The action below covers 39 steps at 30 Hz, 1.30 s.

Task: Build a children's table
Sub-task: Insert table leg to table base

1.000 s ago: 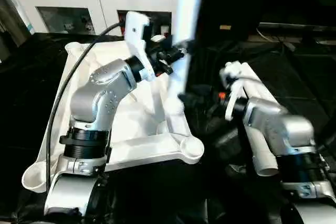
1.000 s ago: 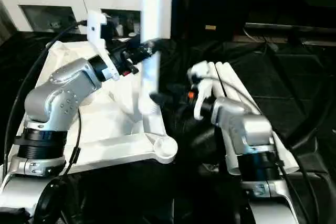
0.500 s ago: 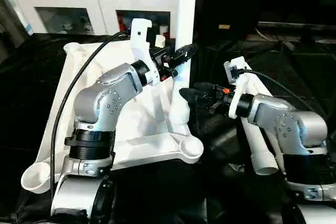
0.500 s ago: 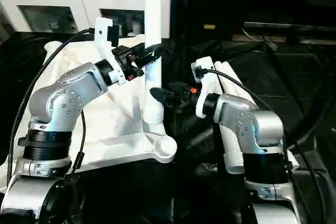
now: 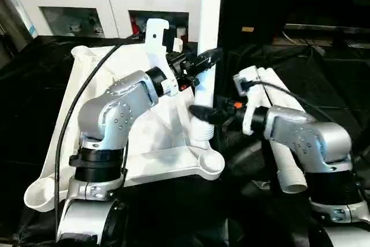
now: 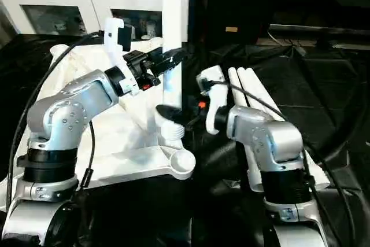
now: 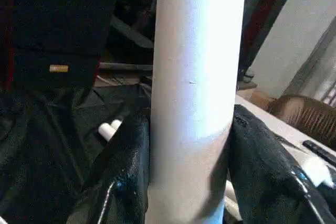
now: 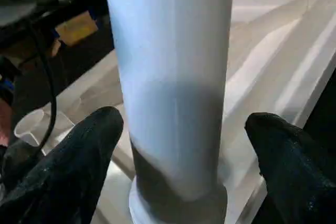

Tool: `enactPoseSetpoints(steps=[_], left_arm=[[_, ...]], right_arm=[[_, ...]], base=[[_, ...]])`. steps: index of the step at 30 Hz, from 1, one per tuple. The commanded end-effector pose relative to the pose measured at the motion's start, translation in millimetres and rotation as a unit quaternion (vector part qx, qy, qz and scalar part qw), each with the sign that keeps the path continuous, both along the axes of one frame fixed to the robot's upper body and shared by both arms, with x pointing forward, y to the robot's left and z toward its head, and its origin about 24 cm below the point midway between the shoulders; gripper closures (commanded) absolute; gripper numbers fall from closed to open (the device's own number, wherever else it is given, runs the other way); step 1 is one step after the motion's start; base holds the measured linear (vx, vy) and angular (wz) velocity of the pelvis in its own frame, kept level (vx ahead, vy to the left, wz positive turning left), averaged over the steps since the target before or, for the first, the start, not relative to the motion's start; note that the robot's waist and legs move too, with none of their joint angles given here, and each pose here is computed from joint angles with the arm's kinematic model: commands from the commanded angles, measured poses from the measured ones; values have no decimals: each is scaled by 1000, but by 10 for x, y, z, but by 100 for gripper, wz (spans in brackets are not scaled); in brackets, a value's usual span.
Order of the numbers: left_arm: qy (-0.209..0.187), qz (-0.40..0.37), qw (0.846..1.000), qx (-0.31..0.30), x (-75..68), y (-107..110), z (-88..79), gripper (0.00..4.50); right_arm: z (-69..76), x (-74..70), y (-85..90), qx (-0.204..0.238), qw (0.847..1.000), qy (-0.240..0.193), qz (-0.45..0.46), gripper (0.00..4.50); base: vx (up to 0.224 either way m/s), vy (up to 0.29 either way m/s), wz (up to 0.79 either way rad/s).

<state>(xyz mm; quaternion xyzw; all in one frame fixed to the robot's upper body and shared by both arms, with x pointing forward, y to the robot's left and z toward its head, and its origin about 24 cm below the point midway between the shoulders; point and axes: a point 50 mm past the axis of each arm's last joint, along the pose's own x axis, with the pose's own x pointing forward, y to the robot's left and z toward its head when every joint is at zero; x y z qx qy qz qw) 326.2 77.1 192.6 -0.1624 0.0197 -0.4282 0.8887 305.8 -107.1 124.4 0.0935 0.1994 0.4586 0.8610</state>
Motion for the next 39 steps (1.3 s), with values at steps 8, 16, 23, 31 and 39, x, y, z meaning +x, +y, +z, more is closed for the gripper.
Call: enactPoseSetpoints(steps=[8,16,23,31,39], left_arm=[[-20,-9,1000,23,-73,-31,22,266],[-25,-28,999,30,-129,-36,13,266],[-29,-31,999,32,-129,-48,16,266],[-31,-31,999,32,-120,-46,22,266],[-33,-37,998,35,-123,-49,28,266]], right_arm=[[20,44,63,-12,1000,-15,-4,25],[6,49,89,-11,1000,-12,5,77],[-19,39,102,-17,1000,-8,16,135],[-58,28,115,-20,1000,2,22,140],[-63,32,135,-23,999,-1,23,126]], base=[[0,0,0],[0,0,0],[0,0,0],[0,0,0],[0,0,0]])
